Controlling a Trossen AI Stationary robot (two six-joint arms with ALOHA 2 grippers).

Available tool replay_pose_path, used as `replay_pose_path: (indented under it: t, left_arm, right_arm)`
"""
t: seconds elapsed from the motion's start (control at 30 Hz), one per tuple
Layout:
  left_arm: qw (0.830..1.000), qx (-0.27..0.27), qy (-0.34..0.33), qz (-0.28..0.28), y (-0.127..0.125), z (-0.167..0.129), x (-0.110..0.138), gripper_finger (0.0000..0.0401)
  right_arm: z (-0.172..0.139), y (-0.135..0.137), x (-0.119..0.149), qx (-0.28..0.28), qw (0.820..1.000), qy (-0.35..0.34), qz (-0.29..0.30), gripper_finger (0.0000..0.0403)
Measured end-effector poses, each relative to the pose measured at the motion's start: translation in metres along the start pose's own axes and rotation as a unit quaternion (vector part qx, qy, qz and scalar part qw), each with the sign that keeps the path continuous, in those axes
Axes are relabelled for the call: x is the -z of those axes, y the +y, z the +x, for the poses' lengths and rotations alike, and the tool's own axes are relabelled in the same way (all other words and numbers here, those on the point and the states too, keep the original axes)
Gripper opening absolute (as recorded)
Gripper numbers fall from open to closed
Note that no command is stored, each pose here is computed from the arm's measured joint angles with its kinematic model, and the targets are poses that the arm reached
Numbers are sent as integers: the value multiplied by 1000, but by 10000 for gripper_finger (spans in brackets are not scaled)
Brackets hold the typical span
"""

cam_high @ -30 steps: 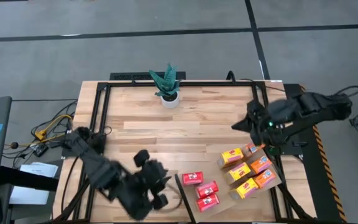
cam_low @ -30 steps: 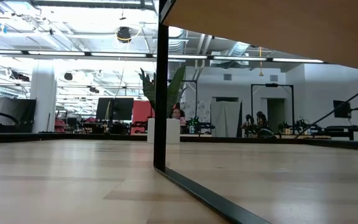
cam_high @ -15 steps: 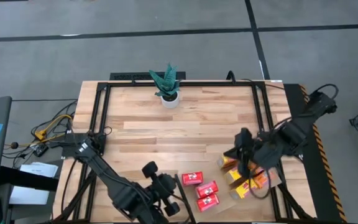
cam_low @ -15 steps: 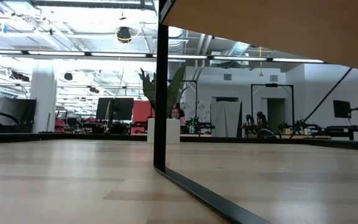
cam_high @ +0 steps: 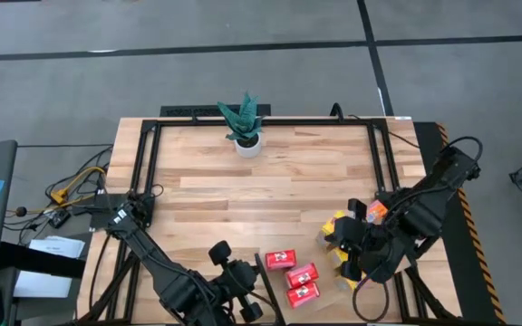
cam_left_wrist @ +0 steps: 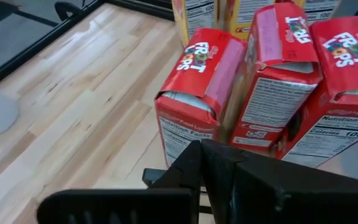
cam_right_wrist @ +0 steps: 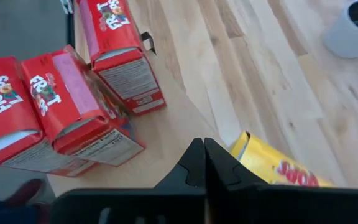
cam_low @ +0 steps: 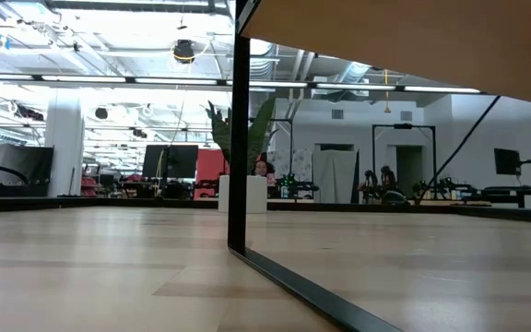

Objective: Stack cereal on shelf
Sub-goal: Put the red cereal box on the shelf aligned with the other red cereal boxes

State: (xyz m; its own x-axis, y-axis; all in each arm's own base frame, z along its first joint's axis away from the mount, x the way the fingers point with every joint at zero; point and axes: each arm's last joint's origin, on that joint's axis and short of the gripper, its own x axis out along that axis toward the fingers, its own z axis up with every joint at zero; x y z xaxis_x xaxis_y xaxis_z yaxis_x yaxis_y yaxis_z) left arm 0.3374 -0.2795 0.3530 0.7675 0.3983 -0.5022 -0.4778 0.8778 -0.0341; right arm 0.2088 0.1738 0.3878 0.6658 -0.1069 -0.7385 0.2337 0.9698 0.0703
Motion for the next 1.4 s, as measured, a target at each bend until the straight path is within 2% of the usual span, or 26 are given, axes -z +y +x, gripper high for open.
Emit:
replay_pose_path:
  t: [0.13,0.27,0.63,0.83,1.0,1.23,1.4]
  left_arm:
    - [1000,-2,-1,3,1,2,-2,0]
    - [1000,-3,-1,4,1,4,-1,0]
    - [1000,12,13,-7,-12,24,31,0]
    - [1000,-6,11,-14,-7,25,29,0]
    - [999,-28,-16,-25,-1,20,21,0]
    - [998,-37,-21,-43,0,42,19,0]
    - [999,-23,-11,-38,-1,50,14,0]
  right_arm:
    - [-5,3,-5,-6,1000,-5,3,12]
    - [-16,13,-4,-43,999,-17,6,6]
    - [-24,21,6,-65,998,-10,22,6]
    - [-10,20,14,-51,999,15,-10,7]
    - [-8,19,15,-49,998,26,-21,7]
    - [-8,19,15,-50,998,28,-24,7]
    - [-8,21,17,-54,998,33,-24,6]
